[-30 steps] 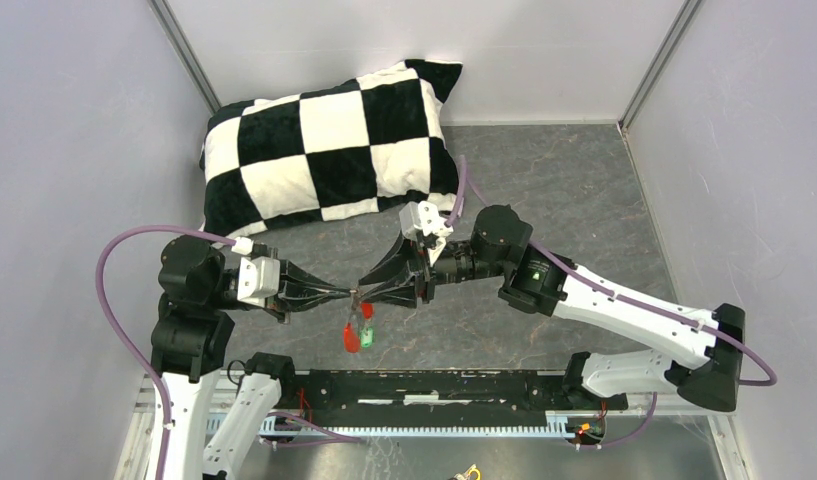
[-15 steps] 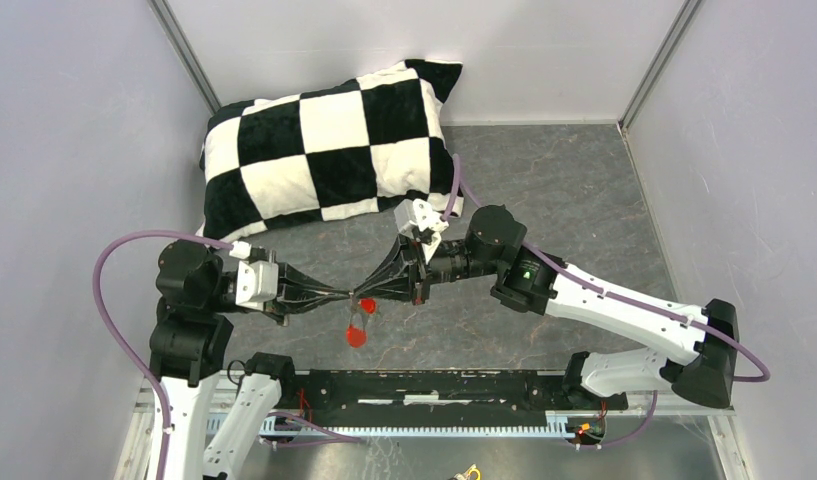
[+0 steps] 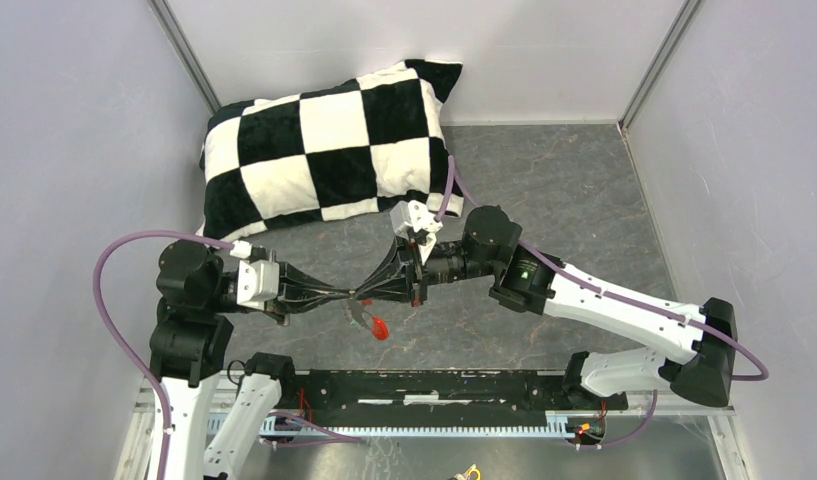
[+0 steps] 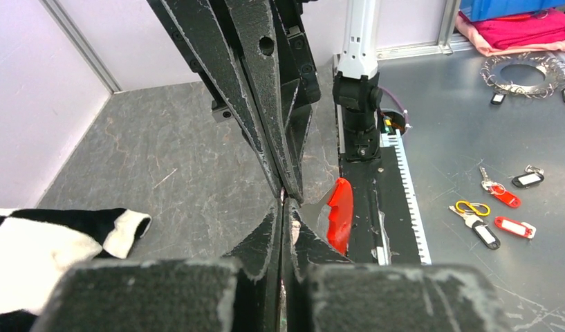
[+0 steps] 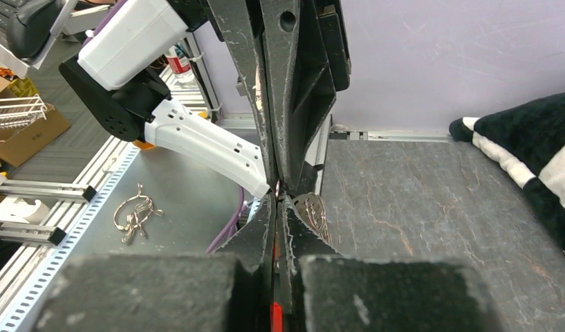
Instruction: Put the keys on the keyring
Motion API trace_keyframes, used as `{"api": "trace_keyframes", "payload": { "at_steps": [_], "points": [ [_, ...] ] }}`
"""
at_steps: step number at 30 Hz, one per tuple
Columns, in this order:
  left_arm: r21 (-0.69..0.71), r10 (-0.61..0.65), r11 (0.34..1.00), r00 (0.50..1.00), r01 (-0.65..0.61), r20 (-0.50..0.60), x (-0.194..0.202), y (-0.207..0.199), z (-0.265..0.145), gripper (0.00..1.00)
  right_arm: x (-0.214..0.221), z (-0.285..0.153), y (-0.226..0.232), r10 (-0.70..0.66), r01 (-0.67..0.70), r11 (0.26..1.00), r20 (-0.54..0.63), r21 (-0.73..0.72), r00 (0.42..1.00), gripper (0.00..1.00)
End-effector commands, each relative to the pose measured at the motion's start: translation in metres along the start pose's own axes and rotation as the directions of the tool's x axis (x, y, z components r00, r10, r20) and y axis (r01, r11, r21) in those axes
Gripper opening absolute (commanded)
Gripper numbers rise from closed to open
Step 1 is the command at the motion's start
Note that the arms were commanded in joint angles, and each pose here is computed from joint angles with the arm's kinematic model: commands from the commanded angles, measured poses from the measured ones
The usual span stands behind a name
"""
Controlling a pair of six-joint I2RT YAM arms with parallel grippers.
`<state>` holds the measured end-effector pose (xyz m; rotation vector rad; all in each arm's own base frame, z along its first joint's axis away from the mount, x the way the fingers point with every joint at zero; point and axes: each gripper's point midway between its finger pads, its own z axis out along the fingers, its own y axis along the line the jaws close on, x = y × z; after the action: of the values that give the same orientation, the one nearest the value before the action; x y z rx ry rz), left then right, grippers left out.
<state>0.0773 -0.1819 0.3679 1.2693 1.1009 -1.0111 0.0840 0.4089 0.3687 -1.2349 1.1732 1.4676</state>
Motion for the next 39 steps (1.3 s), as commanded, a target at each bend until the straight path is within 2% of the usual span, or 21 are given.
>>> {"api": "trace_keyframes", "payload": {
  "at_steps": [1,2,3,4,7,10,14,22,29,33,39],
  "points": [
    [-0.03,0.063,0.998,0.998,-0.063,-0.013,-0.007,-0.001,-0.003,0.19,-0.014,-0.01,-0.015,-0.055,0.058,0.994,-0.037,0.096,0.998,0.01],
    [-0.057,0.056,0.997,0.998,-0.058,-0.031,-0.002,0.002,-0.004,0.34,-0.006,-0.013,-0.021,-0.041,0.052,0.99,-0.087,0.128,0.995,0.01],
    [-0.077,0.053,0.995,0.998,-0.056,-0.047,0.002,0.005,-0.005,0.45,-0.001,-0.015,-0.026,-0.035,0.056,0.987,-0.137,0.153,0.99,0.01],
    [-0.098,0.053,0.993,0.996,-0.06,-0.066,0.006,0.008,-0.006,0.51,0.001,-0.016,-0.029,-0.034,0.064,0.984,-0.176,0.167,0.984,0.01],
    [-0.138,0.048,0.988,0.991,-0.065,-0.122,0.019,0.014,-0.011,0.61,0.014,-0.021,-0.039,0.004,0.06,0.976,-0.293,0.209,0.956,0.01],
    [-0.145,-0.004,0.989,0.985,-0.021,-0.17,0.036,0.018,-0.012,0.63,0.021,-0.023,-0.043,0.008,0.073,0.974,-0.353,0.215,0.935,0.01],
    [-0.111,-0.032,0.994,0.98,0.011,-0.197,0.051,0.025,-0.01,0.62,0.026,-0.02,-0.043,0.011,0.076,0.976,-0.4,0.202,0.917,0.01],
    [0.01,0.046,0.999,0.974,-0.045,-0.222,0.06,0.031,-0.004,0.59,0.033,-0.01,-0.04,0.017,0.063,0.985,-0.448,0.163,0.894,0.01],
    [0.194,0.097,0.98,0.955,-0.042,-0.282,0.072,0.011,0.006,0.44,0.032,-0.003,-0.041,0.022,0.052,0.987,-0.454,0.15,0.891,0.01],
    [0.213,0.125,0.975,0.951,-0.064,-0.284,0.071,0.012,0.008,0.38,0.035,-0.001,-0.042,0.031,0.04,0.989,-0.471,0.141,0.882,0.01],
    [0.215,0.136,0.974,0.945,-0.072,-0.296,0.074,0.013,0.008,0.24,0.033,0.001,-0.042,0.03,0.039,0.99,-0.474,0.134,0.88,0.01]
  ]
}}
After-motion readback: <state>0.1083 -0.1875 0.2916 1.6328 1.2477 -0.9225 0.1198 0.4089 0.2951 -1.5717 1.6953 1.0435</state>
